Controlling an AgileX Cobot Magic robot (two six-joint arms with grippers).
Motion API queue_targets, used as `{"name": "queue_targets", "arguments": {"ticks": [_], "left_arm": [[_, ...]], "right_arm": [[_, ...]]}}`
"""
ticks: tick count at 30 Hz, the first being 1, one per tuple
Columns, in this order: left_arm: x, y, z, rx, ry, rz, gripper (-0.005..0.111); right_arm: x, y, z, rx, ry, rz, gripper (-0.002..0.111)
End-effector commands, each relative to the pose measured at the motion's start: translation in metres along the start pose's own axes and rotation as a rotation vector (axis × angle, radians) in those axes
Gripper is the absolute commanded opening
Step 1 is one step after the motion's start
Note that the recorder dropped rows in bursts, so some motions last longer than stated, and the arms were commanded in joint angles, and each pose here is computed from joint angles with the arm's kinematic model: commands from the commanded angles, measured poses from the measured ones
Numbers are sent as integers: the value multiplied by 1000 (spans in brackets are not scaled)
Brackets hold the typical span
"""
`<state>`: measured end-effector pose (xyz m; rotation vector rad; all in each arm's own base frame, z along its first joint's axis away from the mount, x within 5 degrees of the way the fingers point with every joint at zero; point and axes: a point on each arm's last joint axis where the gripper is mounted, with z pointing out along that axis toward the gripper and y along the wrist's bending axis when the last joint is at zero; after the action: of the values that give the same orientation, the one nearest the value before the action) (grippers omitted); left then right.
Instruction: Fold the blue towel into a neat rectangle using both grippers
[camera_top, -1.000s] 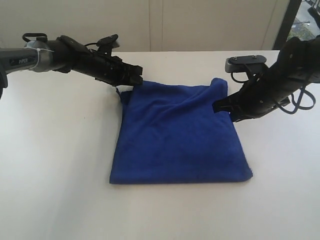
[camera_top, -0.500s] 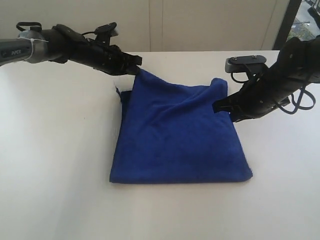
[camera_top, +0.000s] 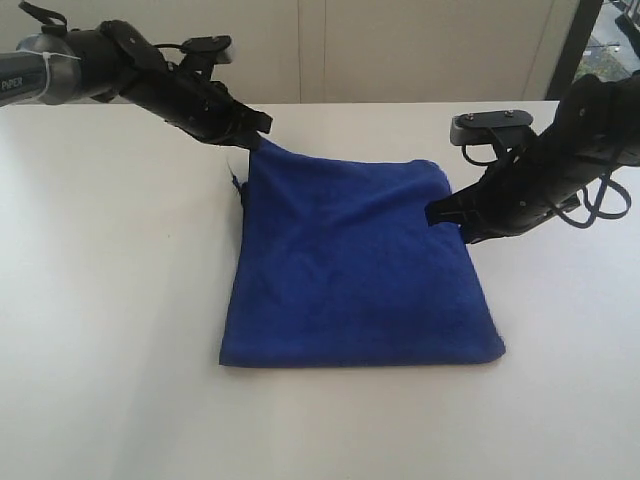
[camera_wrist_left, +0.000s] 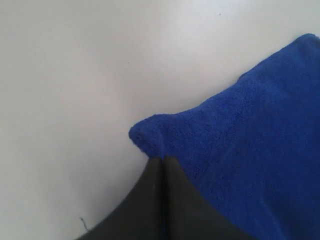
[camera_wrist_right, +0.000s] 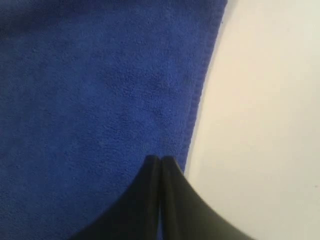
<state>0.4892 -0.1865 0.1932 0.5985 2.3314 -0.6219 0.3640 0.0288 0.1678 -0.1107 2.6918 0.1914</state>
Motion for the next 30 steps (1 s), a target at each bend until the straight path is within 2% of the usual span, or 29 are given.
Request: {"name": "queue_targets", "arguments": {"ticks": [1,6,8,10,15,18,23,30], "left_arm": [[-3,-1,-4,-4,-5,2,0],[6,4,8,-4,23,-11,0],[9,5,11,-4,31,-27,4],[12,7,15,-3,40,-37,13],[15,9,18,-11,49,-32,42],[15,10,18,-23,50,-19,52],[14,12,16,-45,54,15,54],[-1,11,-16,-73,60,85,54]], "right_arm": [[-2,-3,0,9,-10,1,0],[-2,-3,0,9,-10,1,0],[-2,-3,0,9,-10,1,0],[-2,-3,0,9,-10,1,0],[-1,-3,0,8,-8,1,0],[-1,-3,0,8,-8,1,0],[-1,-3,0,8,-5,1,0],[-19,0,-18,0,-57,-10,0]]}}
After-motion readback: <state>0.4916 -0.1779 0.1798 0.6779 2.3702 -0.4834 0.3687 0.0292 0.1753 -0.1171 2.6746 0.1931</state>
